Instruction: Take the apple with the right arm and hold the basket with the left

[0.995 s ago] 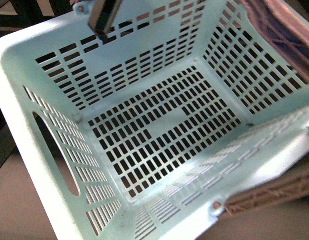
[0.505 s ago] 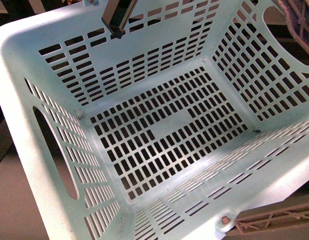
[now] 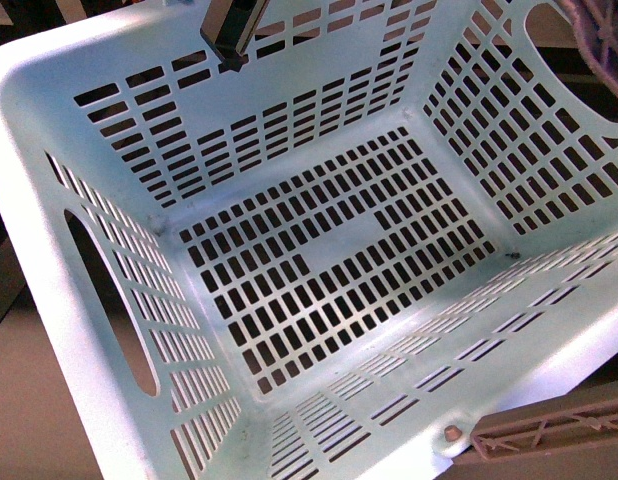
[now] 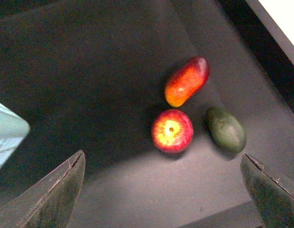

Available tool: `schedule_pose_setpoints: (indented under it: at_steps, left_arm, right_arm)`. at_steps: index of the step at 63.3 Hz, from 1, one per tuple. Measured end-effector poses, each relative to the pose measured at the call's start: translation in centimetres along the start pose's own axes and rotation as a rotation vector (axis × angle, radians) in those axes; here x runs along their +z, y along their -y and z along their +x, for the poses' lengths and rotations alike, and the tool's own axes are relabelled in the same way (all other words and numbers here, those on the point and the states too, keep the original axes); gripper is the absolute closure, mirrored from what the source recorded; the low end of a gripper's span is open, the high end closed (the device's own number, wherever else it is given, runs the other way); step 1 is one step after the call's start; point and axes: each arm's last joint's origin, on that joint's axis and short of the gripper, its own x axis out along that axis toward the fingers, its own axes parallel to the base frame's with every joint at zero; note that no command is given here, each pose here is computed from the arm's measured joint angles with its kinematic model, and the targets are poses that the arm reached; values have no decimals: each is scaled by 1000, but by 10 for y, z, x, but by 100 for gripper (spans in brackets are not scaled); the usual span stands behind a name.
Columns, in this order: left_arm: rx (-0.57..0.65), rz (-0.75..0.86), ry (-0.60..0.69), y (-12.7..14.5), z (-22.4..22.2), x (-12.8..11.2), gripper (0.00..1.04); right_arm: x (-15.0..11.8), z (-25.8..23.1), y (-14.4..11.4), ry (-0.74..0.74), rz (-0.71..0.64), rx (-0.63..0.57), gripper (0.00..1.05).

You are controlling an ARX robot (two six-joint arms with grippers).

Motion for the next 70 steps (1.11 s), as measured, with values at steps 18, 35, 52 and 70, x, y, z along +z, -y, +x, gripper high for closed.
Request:
schedule_pose_setpoints:
  at_steps: [18,35,52,70]
  left_arm:
    - [-1,-1,-1,0,0,0,98]
    - [-1,-1,-2,0,0,0,98]
    - [-1,-1,-1,0,0,0,98]
    - [0,-1,-1,0,0,0,98]
  right_arm:
    - [-30,114,21,-214,-119,-56,9]
    - [-70,163,19,-396,-145,-57,9]
    - [-67,199,14,-409,-171,-74,9]
    - [-70,222,9,-431,-179,-83,9]
